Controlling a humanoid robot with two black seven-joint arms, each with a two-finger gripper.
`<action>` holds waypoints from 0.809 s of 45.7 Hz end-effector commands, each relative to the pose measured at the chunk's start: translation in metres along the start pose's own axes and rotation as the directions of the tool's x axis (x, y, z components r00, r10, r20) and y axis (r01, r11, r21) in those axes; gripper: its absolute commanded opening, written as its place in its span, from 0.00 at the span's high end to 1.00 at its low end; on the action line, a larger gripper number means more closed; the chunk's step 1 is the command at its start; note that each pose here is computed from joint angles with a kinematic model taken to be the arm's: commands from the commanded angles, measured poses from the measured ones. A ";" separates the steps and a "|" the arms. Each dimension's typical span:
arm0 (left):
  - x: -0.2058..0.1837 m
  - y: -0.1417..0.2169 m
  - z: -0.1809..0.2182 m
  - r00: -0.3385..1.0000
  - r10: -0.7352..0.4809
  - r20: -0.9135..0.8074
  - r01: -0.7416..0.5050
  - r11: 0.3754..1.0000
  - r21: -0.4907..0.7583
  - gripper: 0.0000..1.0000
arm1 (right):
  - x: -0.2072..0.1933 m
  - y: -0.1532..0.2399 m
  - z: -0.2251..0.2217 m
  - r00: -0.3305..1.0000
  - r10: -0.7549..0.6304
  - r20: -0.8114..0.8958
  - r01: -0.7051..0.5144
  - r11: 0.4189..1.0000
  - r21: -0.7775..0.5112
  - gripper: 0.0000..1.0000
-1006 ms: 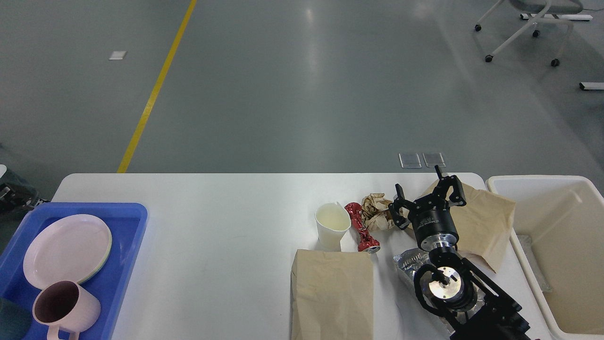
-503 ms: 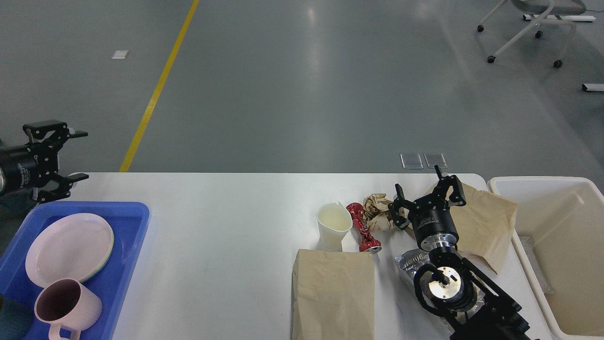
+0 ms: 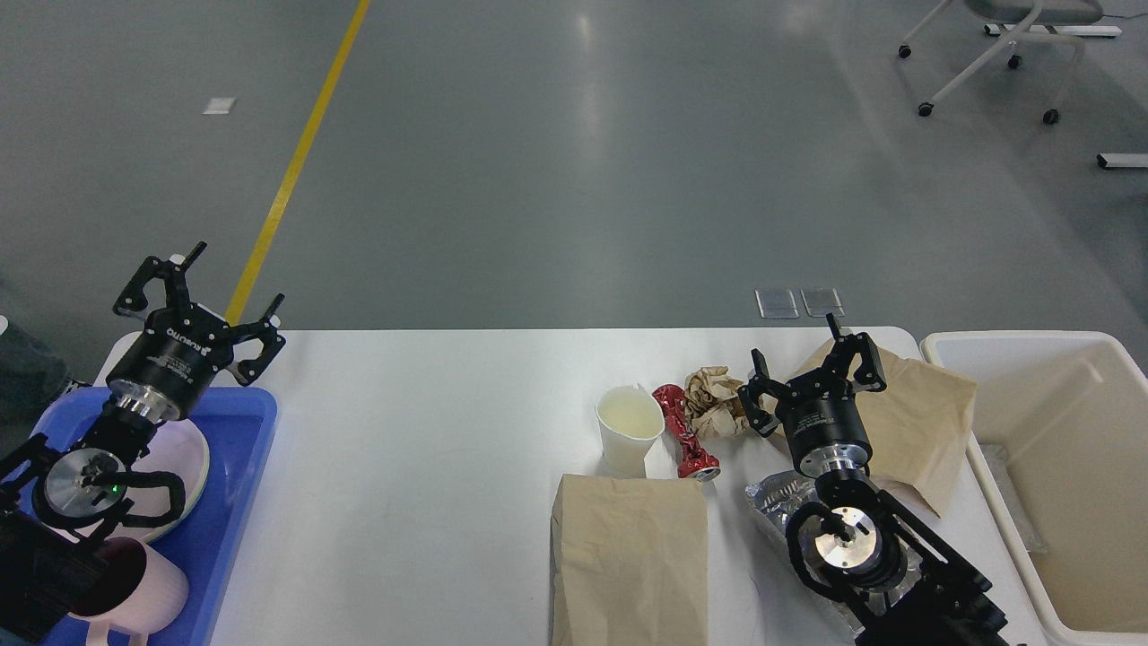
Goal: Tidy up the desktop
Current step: 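Release the pink plate and bring the left gripper back over the tray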
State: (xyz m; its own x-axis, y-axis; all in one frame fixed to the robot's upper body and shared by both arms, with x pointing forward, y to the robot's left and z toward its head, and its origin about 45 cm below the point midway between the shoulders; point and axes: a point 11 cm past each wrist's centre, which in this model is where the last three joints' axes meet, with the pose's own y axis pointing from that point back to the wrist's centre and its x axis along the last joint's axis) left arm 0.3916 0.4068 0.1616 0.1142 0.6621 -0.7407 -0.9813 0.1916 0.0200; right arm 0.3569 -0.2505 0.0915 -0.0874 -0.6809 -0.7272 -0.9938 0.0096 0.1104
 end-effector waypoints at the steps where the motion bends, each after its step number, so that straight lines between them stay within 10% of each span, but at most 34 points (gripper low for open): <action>1: 0.010 0.019 -0.017 0.999 0.017 -0.027 -0.017 1.000 -0.014 0.04 | 0.000 0.000 0.000 1.000 0.000 0.000 0.000 1.000 0.000 0.00; 37: -0.029 0.017 -0.024 0.990 0.042 0.137 -0.024 0.991 -0.132 0.04 | 0.000 0.000 0.000 1.000 0.000 0.001 0.000 1.000 0.000 0.00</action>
State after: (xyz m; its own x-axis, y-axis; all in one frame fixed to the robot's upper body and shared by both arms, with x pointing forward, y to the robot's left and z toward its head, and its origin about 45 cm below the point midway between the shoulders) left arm 0.3605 0.3689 0.1605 0.1090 0.7513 -0.6509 -0.9938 0.0976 -0.0538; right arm 0.3565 -0.2504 0.0913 -0.0878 -0.6805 -0.7275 -0.9938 0.0096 0.1110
